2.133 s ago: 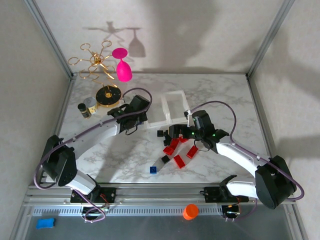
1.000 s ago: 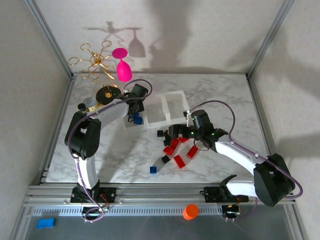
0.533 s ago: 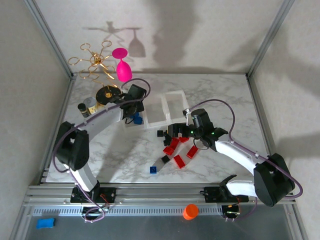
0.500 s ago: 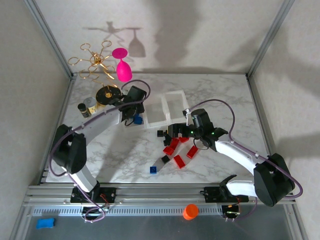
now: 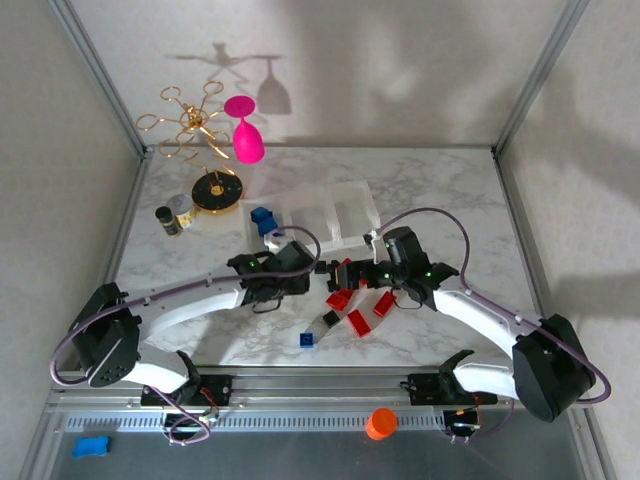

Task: Sort the legos into containers by color
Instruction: Pick up the lego from the middle-left of the table.

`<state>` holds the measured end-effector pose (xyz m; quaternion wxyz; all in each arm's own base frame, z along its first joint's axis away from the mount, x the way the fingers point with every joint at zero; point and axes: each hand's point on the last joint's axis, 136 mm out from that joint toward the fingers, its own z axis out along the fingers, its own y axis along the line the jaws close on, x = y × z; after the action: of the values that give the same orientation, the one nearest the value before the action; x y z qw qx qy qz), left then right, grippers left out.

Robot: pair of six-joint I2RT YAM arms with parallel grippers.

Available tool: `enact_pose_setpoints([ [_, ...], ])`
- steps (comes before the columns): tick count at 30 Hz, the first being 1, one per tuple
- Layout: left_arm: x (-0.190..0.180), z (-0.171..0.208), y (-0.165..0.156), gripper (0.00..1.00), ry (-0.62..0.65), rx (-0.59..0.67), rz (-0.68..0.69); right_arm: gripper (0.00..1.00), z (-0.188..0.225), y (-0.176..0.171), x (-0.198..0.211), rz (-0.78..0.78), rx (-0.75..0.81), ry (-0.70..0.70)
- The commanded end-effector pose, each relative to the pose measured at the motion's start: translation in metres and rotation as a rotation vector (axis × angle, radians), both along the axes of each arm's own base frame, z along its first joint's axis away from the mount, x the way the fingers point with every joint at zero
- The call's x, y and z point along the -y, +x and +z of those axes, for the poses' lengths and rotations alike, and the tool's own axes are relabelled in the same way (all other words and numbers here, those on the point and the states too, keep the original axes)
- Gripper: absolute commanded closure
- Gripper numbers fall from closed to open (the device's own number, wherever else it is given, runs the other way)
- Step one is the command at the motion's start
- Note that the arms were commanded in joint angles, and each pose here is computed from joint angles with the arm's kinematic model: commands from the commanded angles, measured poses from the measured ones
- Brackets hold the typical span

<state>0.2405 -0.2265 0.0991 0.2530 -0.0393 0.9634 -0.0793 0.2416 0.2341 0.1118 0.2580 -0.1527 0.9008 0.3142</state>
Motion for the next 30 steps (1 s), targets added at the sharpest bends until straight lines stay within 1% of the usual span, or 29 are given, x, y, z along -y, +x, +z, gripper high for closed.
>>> enact_pose_setpoints([
  [1, 0.005, -0.014, -0.032, 0.39, -0.047, -0.079, 0.035, 0.01, -0.01, -0.019, 0.001, 0.017, -0.056, 0.004],
  [4, 0.016, -0.024, -0.051, 0.38, -0.071, -0.11, 0.03, 0.01, -0.015, -0.02, 0.005, -0.017, -0.076, -0.002],
  [7, 0.028, -0.033, -0.066, 0.36, -0.091, -0.136, 0.009, 0.01, -0.016, -0.022, 0.005, -0.018, -0.076, 0.004],
  [14, 0.042, -0.055, -0.09, 0.35, -0.056, -0.199, -0.048, 0.01, -0.017, -0.021, 0.009, -0.03, -0.064, -0.015],
  [16, 0.041, -0.062, -0.094, 0.35, -0.03, -0.208, -0.052, 0.01, -0.016, -0.019, 0.011, -0.041, -0.05, -0.015],
  [18, 0.037, -0.066, -0.093, 0.37, -0.005, -0.207, -0.04, 0.01, -0.014, -0.018, 0.011, -0.048, -0.044, -0.018],
  [22, 0.041, -0.075, -0.096, 0.4, -0.007, -0.225, -0.058, 0.01, -0.015, -0.017, 0.011, -0.048, -0.043, -0.021],
  [25, 0.036, -0.081, -0.096, 0.44, 0.029, -0.228, -0.049, 0.01, -0.017, -0.016, 0.013, -0.054, -0.04, -0.029],
  [30, 0.036, -0.089, -0.1, 0.51, 0.038, -0.24, -0.057, 0.01, -0.019, -0.016, 0.013, -0.05, -0.039, -0.032],
])
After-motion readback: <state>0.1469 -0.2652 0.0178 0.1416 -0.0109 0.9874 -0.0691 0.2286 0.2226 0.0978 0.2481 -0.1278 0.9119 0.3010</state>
